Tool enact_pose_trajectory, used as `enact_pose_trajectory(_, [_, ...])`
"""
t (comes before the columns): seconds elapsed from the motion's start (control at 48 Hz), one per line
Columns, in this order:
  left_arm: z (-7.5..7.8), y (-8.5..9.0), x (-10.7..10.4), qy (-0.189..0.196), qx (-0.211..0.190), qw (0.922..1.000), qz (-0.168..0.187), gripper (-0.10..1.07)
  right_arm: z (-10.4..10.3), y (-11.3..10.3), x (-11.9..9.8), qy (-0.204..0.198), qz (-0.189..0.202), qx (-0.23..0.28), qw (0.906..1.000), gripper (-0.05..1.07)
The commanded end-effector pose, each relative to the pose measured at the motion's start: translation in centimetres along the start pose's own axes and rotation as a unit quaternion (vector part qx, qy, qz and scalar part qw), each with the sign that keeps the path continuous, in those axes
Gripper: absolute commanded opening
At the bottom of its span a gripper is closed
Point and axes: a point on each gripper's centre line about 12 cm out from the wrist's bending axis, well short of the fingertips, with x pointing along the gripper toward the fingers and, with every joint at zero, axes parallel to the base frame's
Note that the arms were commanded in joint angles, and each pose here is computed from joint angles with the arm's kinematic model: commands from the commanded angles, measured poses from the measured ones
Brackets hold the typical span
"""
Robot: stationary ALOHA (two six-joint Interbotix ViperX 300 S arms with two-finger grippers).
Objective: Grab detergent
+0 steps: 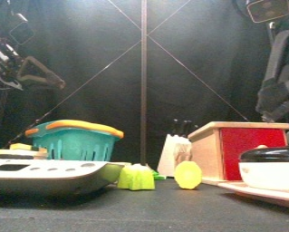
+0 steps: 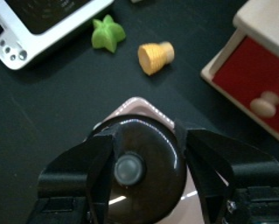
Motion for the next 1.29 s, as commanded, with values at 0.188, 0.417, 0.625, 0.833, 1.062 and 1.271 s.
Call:
enact_pose_trajectory(0.188, [3.7,1.3,0.9,-0.041,-0.038,0.9979,0.033,0.35,7.1,-2.4,0.4,-0.116,0.004,0.011,0.9932,0.86])
enact_pose_trajectory(0.417, [5.4,2.5,1.7,0.022,-0.067,0.9962,0.050,0.56,12.1,-7.5,1.8,-0.192,-0.039,0.035,0.9800,0.86])
enact_pose_trajectory(0.625, [5.7,5.2,2.9,0.110,-0.085,0.9862,0.090,0.83,16.1,-10.6,1.3,-0.243,-0.058,0.067,0.9659,0.86])
enact_pose_trajectory(0.833, [6.2,9.0,4.0,0.138,-0.037,0.9793,0.143,0.93,16.2,-13.1,2.3,-0.242,-0.070,0.059,0.9660,0.86])
enact_pose_trajectory(1.062, [3.7,11.9,5.3,0.202,0.027,0.9643,0.169,0.94,16.0,-13.7,3.1,-0.227,-0.057,0.050,0.9710,0.86])
enact_pose_trajectory(1.271, [1.0,12.9,7.4,0.265,0.065,0.9497,0.154,0.94,15.2,-14.1,3.6,-0.212,-0.057,0.047,0.9745,0.86])
